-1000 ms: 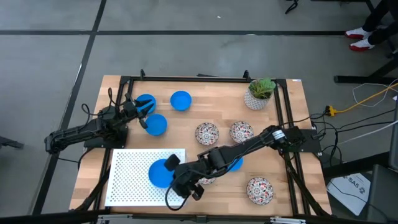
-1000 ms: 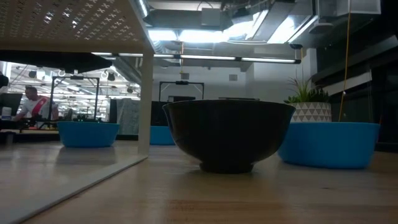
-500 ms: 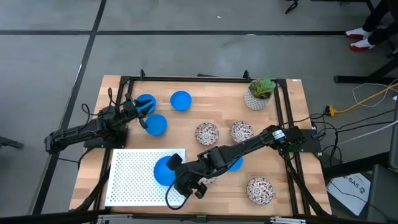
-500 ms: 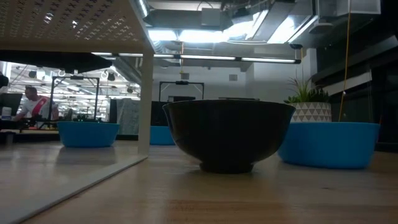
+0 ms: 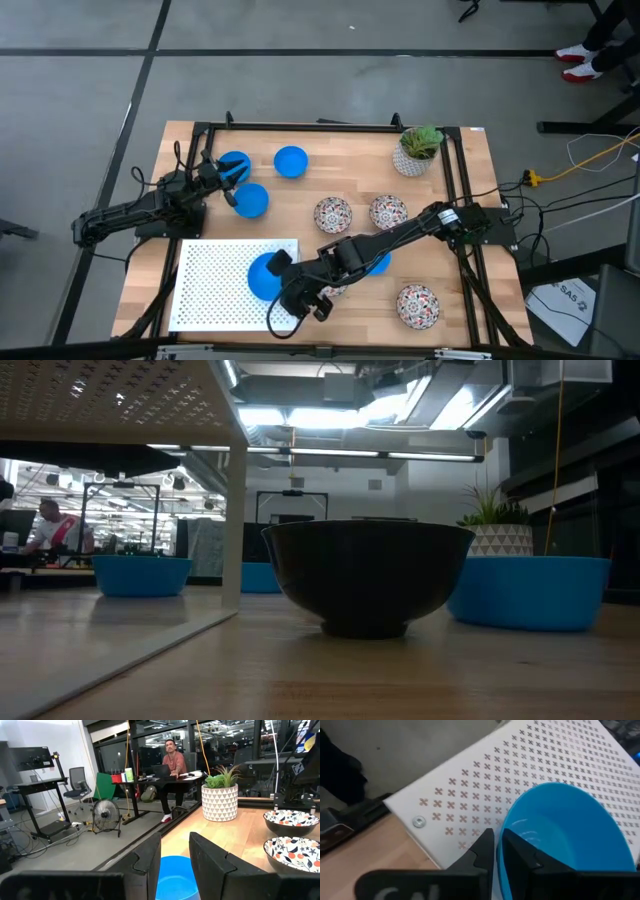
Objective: Pick & Place Mini bowls
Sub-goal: Put the blue bowl on the shelf
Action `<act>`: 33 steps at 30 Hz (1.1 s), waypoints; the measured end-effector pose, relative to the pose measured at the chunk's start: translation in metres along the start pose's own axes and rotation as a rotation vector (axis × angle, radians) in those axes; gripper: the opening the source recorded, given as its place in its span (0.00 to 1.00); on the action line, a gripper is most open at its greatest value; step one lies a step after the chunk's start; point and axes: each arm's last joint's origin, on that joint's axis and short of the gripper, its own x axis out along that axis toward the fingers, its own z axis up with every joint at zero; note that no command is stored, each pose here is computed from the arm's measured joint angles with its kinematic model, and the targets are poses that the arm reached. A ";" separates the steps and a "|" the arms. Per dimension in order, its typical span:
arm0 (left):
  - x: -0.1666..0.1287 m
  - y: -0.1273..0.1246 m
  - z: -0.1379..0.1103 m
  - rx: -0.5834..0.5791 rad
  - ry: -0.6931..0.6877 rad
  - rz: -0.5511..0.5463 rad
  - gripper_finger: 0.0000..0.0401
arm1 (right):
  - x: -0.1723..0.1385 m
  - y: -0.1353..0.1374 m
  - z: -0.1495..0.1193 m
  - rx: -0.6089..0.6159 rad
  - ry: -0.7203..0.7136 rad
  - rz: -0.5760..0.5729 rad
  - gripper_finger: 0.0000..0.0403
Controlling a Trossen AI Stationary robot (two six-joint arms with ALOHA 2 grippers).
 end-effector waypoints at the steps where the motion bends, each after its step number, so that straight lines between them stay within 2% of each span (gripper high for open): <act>1: 0.000 0.000 0.000 0.000 0.000 0.000 0.24 | 0.000 0.000 0.001 0.000 -0.010 0.010 0.10; 15: 0.000 0.000 0.000 0.000 0.000 0.000 0.24 | 0.000 0.001 0.001 0.001 -0.021 0.024 0.11; 21: 0.000 0.000 0.000 0.000 0.000 0.000 0.24 | 0.000 0.000 0.002 0.077 -0.028 0.021 0.27; 26: 0.000 0.000 0.000 0.000 0.000 0.000 0.24 | 0.000 0.000 0.002 0.080 -0.027 0.021 0.40; 33: 0.000 0.000 0.000 0.000 0.000 0.000 0.24 | 0.000 0.000 0.004 0.103 -0.047 0.012 0.45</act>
